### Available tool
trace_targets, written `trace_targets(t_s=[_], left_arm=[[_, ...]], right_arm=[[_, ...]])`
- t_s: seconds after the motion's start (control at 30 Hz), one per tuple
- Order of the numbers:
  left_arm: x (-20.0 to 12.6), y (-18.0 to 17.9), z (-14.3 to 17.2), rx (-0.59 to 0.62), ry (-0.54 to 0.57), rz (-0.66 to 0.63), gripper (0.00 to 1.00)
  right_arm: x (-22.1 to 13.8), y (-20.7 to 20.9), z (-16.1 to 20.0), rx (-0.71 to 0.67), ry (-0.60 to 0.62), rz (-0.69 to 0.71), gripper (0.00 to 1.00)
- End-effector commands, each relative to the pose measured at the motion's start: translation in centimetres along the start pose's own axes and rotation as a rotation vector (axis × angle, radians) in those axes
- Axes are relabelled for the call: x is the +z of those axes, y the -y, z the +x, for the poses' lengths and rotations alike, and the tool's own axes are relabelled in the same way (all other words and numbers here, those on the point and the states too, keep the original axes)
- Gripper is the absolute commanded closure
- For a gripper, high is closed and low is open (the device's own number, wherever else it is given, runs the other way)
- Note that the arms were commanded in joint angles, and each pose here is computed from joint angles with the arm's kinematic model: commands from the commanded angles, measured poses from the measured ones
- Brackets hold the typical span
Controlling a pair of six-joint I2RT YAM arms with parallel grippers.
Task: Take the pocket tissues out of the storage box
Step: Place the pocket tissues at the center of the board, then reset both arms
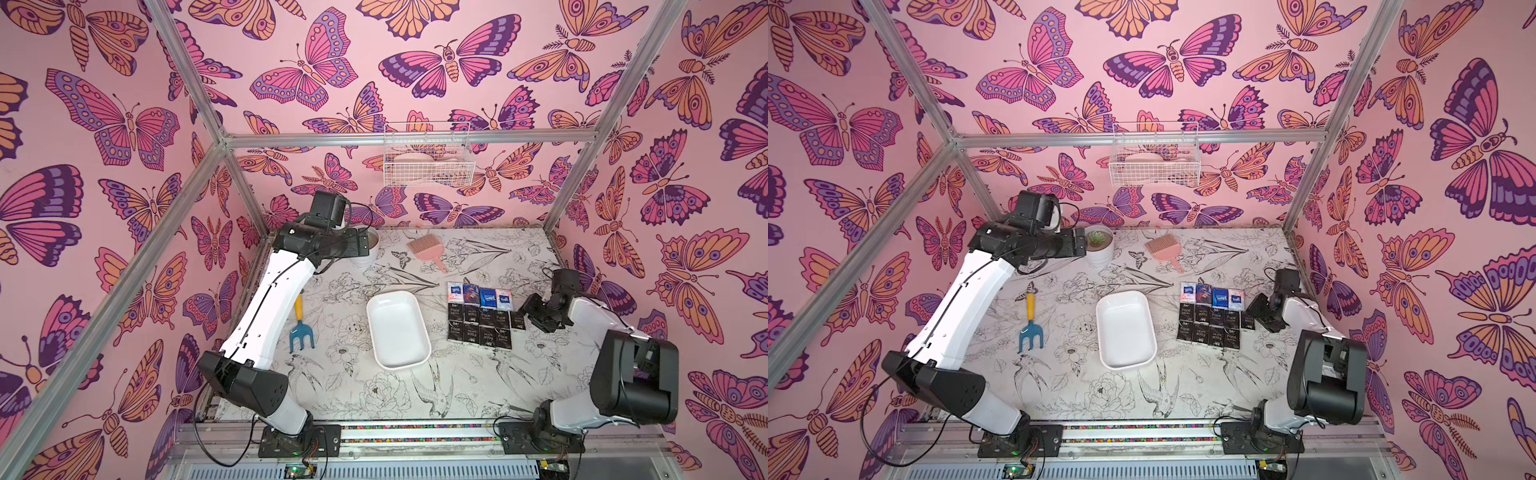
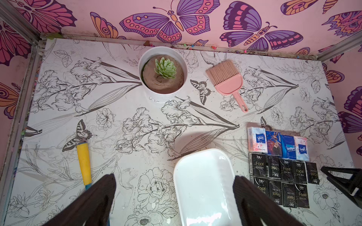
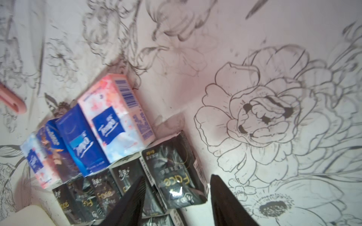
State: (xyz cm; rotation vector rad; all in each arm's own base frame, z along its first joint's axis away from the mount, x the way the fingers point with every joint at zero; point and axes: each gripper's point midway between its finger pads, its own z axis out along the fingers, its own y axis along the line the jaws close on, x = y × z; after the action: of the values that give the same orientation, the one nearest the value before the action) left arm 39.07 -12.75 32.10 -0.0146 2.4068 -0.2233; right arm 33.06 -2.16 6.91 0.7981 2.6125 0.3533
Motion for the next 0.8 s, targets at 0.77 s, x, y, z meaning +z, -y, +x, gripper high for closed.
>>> trace_targets(t_s=[0.77], left_arm=[[7.7,-13.9,6.6,0.030,0.242,-0.350,0.00]], right_arm=[[-1.6,-5.6,-4.9,-0.583,0.785,-0.026,0.01]])
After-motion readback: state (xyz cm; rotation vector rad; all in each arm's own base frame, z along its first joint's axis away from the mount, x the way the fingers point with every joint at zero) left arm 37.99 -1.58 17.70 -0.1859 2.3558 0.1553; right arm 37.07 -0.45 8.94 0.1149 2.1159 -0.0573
